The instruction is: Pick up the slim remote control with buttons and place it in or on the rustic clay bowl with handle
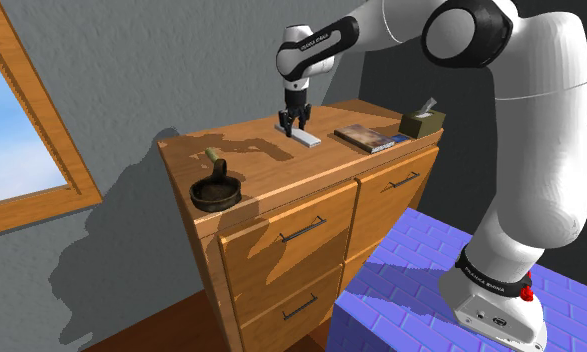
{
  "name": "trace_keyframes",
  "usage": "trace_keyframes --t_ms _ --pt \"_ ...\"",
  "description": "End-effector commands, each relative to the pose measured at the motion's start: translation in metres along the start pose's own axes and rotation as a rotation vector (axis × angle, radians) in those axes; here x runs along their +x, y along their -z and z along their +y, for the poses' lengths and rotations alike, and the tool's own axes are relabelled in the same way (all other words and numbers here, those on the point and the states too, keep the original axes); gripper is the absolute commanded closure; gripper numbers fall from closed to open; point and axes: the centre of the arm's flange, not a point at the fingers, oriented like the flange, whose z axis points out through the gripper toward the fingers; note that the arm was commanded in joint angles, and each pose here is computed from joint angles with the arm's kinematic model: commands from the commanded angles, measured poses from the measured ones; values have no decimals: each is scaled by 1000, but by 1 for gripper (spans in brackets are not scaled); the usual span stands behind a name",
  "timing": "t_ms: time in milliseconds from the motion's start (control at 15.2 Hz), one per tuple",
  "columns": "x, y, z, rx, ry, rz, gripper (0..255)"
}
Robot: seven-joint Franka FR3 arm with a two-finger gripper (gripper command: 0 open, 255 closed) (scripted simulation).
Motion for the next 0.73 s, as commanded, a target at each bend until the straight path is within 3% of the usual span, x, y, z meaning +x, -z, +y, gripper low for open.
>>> trace_keyframes --t_ms 0,660 --pt "-1 10 1 0 0 0 255" --pt "0 63 2 0 0 0 255"
